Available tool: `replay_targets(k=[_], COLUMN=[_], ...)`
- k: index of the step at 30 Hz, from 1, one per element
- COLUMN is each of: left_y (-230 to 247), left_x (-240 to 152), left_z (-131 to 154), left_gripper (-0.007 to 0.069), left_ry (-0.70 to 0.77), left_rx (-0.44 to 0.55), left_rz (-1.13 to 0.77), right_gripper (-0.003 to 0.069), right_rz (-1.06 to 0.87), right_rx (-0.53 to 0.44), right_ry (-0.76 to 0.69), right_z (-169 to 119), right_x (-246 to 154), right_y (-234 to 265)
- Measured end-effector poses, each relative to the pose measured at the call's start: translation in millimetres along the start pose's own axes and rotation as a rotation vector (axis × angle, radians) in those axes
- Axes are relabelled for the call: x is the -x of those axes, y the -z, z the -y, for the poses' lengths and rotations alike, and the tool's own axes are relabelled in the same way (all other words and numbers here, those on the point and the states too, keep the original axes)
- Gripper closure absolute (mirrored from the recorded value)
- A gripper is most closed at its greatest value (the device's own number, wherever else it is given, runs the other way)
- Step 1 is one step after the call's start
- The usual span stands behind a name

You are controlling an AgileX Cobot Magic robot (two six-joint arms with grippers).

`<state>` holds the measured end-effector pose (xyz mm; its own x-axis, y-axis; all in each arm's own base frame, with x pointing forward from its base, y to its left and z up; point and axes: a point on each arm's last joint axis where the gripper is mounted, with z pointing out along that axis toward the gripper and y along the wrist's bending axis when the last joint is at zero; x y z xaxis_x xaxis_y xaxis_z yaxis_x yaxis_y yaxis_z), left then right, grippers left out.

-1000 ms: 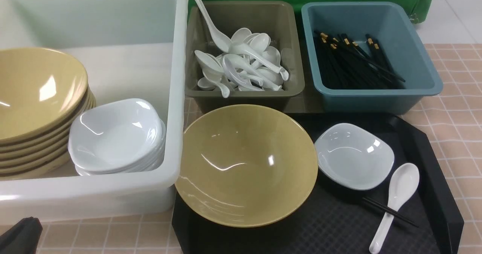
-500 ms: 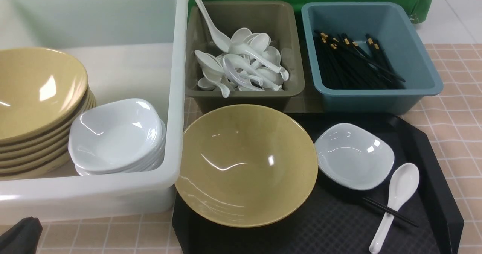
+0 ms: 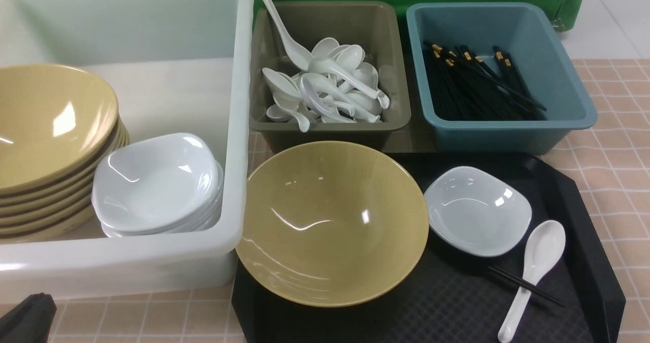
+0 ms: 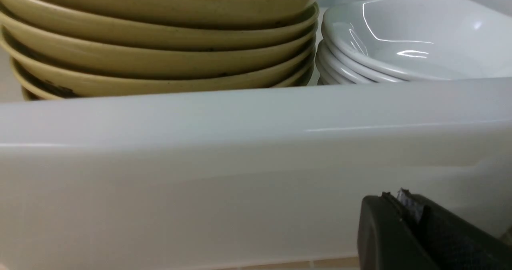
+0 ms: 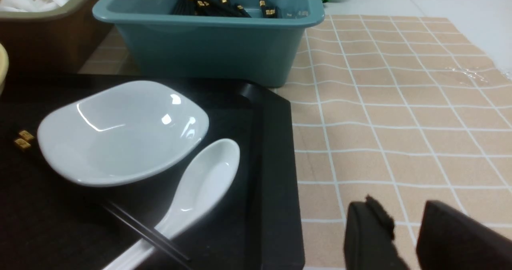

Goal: On brown table put chopsticks spoon bowls plates into blue grey white boxes.
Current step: 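Grasp the large bowl on the tray by its rim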

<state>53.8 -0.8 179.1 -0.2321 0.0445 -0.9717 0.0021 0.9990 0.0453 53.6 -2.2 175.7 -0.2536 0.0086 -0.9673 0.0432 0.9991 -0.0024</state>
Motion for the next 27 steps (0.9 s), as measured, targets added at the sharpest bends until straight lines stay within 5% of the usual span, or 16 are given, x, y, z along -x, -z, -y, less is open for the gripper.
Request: replay_targets(k=[15,21,27], left_y=[1,8,17], left_x=[16,38,52], left_z=[-3,-6,-8], left_gripper=[0.0618,0.0618,0.0618], left_ry=[-0.007,-0.007,-0.001], left_rx=[0.029,0.071,0.099], left_rz=[0.177,0.428,0.615], right_gripper=[0.0422,0.0422,0.0422], right_rz=[0.065,0.536,0.793], right_rx=[-0.001,-0.008,0.047], right_ry=[0.0,-0.007,-0.148], right_z=[0,1,1], right_x=[5,45,64], right_y=[0,12,27])
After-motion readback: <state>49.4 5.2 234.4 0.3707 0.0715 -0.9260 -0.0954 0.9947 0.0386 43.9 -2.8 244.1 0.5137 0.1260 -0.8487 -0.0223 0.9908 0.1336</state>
